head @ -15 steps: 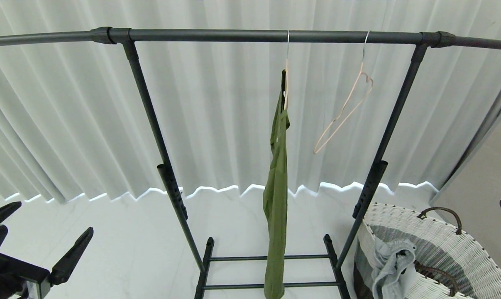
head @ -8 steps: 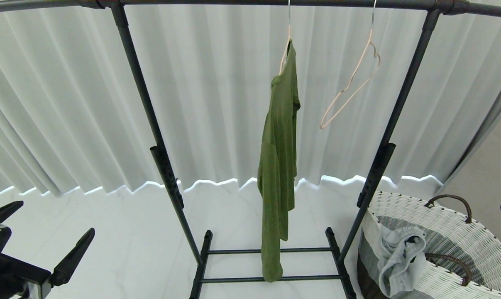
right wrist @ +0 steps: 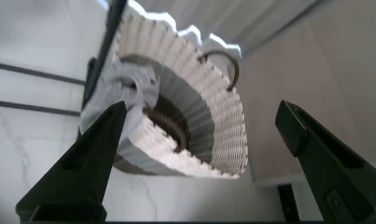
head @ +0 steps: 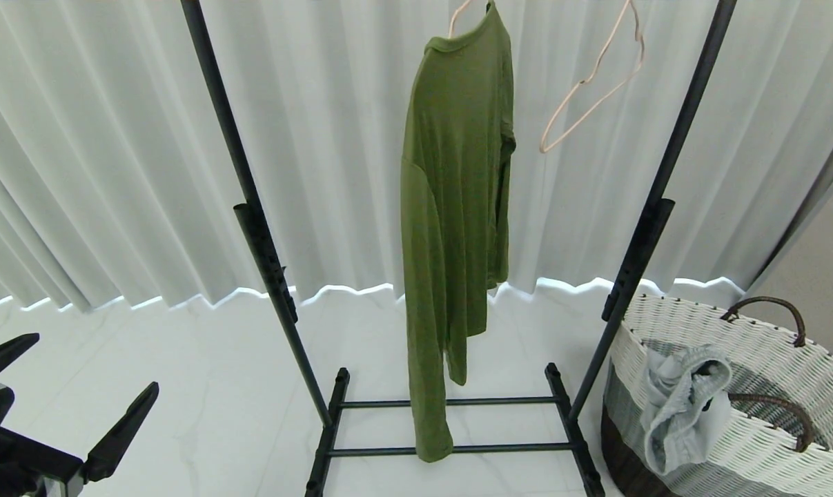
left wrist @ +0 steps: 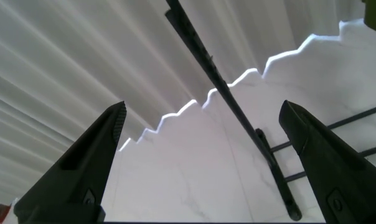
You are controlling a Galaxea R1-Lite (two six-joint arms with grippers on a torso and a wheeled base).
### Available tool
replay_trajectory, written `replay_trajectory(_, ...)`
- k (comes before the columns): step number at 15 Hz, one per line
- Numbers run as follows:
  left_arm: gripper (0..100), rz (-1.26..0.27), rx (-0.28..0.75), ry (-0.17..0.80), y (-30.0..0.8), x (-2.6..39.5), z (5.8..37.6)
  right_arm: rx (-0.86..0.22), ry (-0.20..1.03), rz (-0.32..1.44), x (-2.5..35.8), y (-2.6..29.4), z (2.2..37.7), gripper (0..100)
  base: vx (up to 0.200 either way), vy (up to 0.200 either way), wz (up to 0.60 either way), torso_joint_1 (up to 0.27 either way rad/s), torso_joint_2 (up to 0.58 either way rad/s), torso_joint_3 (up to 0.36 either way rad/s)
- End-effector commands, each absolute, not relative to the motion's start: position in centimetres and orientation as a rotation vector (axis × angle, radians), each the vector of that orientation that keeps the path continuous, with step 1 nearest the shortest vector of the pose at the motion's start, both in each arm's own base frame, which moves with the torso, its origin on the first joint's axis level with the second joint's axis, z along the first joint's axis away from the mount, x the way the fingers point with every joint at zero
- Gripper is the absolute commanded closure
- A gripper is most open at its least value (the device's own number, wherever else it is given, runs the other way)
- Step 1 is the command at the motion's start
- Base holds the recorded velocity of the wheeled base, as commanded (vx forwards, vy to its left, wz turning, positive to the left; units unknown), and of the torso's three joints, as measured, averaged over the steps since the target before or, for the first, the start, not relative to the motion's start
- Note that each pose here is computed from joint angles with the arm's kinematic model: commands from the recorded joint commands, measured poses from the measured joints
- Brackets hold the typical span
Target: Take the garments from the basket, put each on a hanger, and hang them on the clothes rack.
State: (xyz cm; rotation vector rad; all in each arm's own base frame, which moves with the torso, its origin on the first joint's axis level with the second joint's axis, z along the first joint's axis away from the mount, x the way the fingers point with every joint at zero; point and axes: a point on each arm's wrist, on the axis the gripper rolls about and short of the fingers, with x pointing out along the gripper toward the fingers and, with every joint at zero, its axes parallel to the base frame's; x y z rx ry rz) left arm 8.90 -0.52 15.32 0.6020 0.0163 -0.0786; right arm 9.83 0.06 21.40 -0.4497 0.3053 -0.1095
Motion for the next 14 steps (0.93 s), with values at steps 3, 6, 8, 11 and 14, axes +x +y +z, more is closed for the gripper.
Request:
replay_trajectory(3, 0, -0.089, 0.608, 0.014, -0.6, 8.9, 15.3, -0.437, 0.377, -0.206, 9.7, -1.0, 20.0, 0, 0.000, 0.000, 0.00, -0.032, 0.22, 0.180)
replay_trajectory(6, 0, -0.120, 0.609, 0.008, -0.9, 8.9, 15.2, -0.427, 0.427, -0.281, 9.5, -1.9, 19.2, 0, 0.067, 0.000, 0.00, -0.004, 0.04, 0.041)
replay_trajectory(8, 0, -0.128, 0.609, 0.007, -1.0, 8.9, 15.2, -0.426, 0.439, -0.281, 9.4, -1.9, 19.0, 0, 0.200, 0.000, 0.00, -0.010, 0.00, 0.010)
replay_trajectory(11, 0, -0.133, 0.609, 0.019, -1.0, 9.1, 15.1, -0.424, 0.460, -0.273, 9.5, -1.9, 18.5, 0, 0.200, 0.000, 0.00, 0.001, 0.01, 0.002)
replay_trajectory(14, 0, -0.156, 0.610, 0.029, -1.2, 9.5, 15.1, -0.408, 0.502, -0.211, 10.0, -2.0, 17.7, 0, 0.200, 0.000, 0.00, 0.002, 0.00, -0.001)
